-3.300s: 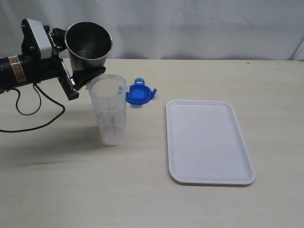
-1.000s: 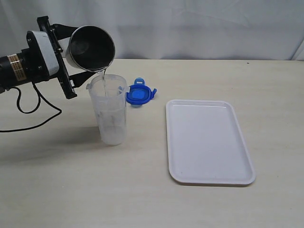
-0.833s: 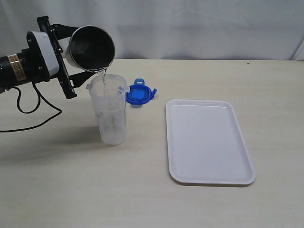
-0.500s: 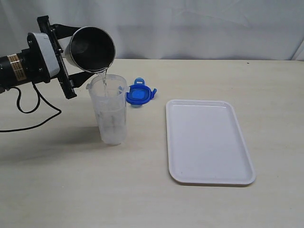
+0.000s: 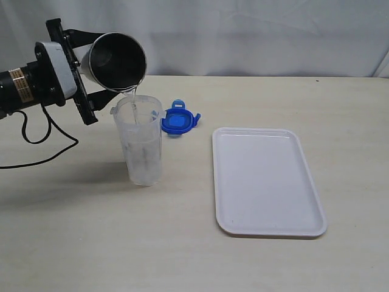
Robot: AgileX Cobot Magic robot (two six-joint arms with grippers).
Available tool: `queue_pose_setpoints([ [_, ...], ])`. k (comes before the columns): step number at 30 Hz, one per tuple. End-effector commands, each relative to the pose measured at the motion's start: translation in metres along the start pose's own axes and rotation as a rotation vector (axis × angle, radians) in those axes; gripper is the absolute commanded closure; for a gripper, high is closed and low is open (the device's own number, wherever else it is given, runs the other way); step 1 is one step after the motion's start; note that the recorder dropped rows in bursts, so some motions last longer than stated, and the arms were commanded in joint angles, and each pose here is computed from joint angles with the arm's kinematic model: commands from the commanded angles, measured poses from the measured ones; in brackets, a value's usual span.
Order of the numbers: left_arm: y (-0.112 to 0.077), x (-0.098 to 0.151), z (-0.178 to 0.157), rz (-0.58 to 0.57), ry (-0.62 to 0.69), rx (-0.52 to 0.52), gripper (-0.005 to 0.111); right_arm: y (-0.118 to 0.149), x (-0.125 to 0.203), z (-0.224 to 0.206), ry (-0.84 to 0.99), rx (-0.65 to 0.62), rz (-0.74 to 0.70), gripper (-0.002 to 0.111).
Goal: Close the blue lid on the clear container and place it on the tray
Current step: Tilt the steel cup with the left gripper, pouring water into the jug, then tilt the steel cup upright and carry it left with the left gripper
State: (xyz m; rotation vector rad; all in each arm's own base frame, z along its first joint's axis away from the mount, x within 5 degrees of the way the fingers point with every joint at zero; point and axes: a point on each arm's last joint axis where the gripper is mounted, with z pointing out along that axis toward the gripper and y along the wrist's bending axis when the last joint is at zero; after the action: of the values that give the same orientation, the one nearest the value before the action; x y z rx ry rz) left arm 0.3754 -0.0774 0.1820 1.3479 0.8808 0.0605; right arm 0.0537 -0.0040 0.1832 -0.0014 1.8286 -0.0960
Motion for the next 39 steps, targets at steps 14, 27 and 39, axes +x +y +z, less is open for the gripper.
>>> queue_pose_setpoints([
  [14, 0.015, -0.009, 0.000, 0.011, -0.049, -0.079, 0.107, 0.000, 0.001, 0.000, -0.003, -0.001, 0.000, 0.104],
  [27, 0.014, -0.007, 0.000, -0.176, -0.028, -0.064, 0.107, 0.000, 0.001, 0.000, -0.003, -0.001, 0.000, 0.104],
  [39, 0.021, 0.003, -0.001, -0.505, 0.029, -0.179, 0.107, 0.000, 0.001, 0.000, -0.003, -0.001, 0.000, 0.104],
])
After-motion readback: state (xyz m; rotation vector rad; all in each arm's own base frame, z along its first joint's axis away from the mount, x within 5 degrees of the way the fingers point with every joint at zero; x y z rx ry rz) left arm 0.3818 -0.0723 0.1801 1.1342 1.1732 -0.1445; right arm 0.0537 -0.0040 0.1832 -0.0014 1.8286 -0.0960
